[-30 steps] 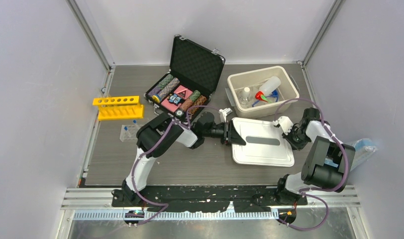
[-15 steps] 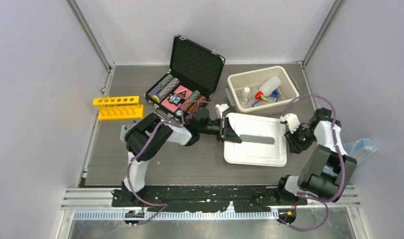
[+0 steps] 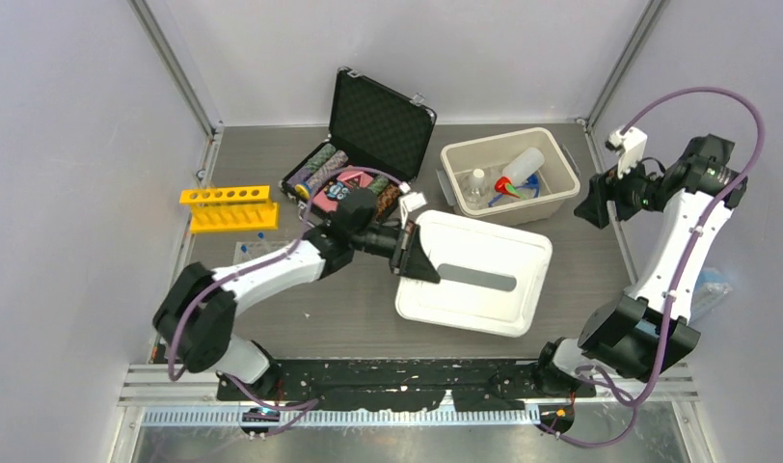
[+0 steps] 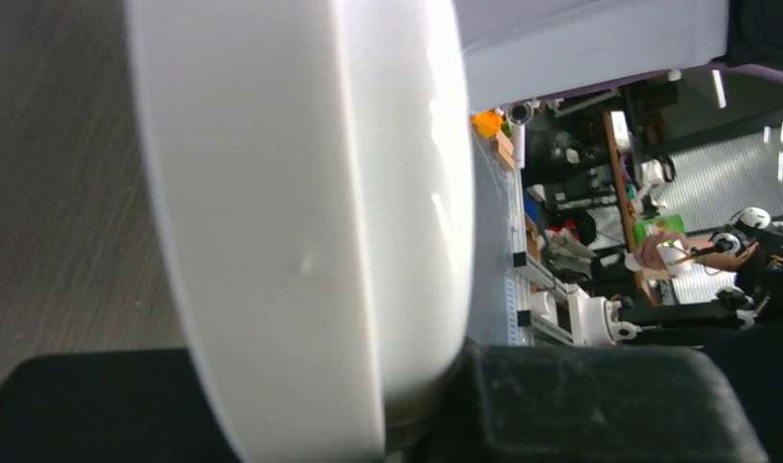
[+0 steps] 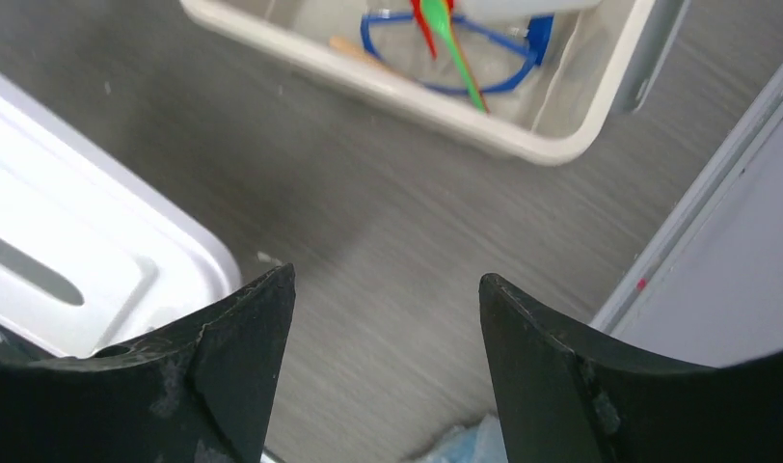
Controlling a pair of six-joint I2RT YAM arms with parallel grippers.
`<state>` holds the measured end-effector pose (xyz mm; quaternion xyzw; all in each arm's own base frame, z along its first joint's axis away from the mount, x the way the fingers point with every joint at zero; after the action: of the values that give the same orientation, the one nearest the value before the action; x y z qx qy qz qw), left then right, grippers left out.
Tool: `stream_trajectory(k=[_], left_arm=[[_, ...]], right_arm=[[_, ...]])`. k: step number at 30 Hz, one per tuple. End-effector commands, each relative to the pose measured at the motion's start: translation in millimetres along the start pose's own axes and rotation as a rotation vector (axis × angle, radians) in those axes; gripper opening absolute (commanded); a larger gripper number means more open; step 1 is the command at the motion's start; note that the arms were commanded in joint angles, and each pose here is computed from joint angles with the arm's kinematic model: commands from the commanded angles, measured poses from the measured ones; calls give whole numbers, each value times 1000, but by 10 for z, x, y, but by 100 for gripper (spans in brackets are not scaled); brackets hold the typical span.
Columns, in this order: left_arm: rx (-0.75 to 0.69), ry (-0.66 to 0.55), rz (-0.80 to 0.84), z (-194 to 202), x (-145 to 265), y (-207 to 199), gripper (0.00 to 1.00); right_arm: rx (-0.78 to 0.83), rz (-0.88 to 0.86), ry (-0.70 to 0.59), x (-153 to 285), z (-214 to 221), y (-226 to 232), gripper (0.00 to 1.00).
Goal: Organize the chemistry lab equipment
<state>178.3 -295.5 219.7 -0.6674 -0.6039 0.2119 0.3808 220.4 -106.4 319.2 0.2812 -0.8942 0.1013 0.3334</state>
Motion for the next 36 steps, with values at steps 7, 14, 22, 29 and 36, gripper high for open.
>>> stream_trajectory(k=[7,14,22,29,36], left_arm=[[-248,-146,-241,-873,1368,-608,0],[-172,-440,-397,-1278,2251,-659,0],[-226,-579,-478,-1465,2723,-723,0],[-224,-648,-484,-1392,2824,-747,0],[-228,-676,-509,-1351,2868,-764,0]], right_arm=[[-66,-12,-231,-378,-815,-47,84],[162,-174,-211,-913,-1185,504,96],[520,-333,-9,-1663,-1182,947,88],[672,-424,158,-1955,-893,919,83],[821,-498,258,-1998,-573,918,59]])
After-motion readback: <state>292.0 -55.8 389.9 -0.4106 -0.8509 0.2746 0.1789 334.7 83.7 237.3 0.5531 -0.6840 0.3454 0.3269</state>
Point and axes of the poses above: each gripper's point midway between its finger pads, its own x axis back along the fingers, its own y axis along the line the jaws close on, z = x × y, the point moved 9 cm from there along x, back along the fingers, and after that the axes turned 3 degrees about -x, right-handed, at the moved point
